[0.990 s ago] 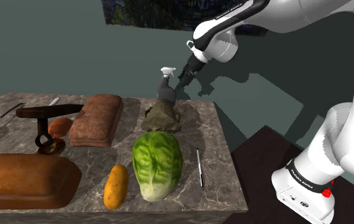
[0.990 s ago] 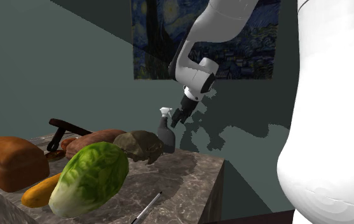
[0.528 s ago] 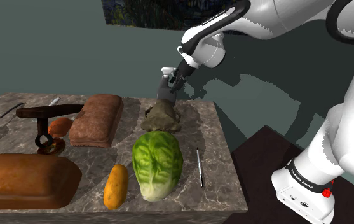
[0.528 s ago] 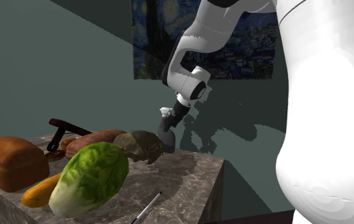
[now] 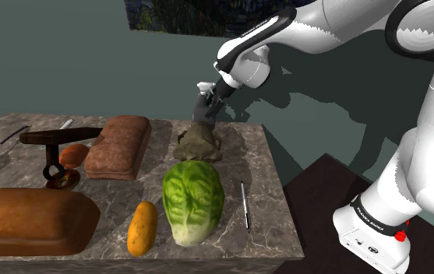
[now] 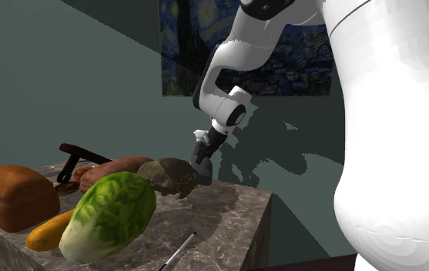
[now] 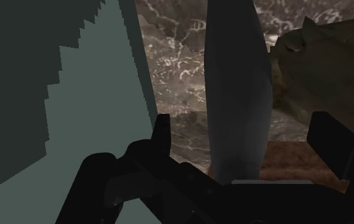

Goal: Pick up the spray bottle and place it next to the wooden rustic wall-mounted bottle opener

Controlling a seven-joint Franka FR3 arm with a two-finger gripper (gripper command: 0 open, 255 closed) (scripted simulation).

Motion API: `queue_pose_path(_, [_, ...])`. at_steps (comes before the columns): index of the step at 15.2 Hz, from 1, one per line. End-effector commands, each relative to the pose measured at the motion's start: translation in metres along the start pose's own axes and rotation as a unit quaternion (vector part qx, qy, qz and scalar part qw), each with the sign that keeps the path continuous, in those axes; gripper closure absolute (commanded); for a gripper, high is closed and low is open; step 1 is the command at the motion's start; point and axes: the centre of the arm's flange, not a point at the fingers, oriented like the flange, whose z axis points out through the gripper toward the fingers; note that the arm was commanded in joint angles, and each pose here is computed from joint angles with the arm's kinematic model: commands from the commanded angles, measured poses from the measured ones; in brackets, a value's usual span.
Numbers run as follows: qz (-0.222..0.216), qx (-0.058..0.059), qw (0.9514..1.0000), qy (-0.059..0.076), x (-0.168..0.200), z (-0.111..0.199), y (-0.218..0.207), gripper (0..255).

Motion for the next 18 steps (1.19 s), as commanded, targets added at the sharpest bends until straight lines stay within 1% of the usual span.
queue_pose_path(1, [0.000,0.000,1.0000,0.000,0.000,0.000,0.000,0])
queue_pose_path(3, [0.000,0.000,1.0000,0.000,0.000,0.000,0.000,0])
queue_pose_path(4, [0.000,0.000,1.0000,0.000,0.000,0.000,0.000,255])
queue_pose_path(13, [0.000,0.000,1.0000,0.000,0.000,0.000,0.000,255])
queue_pose_path(18, [0.000,0.000,1.0000,0.000,0.014,-0.022,0.000,255])
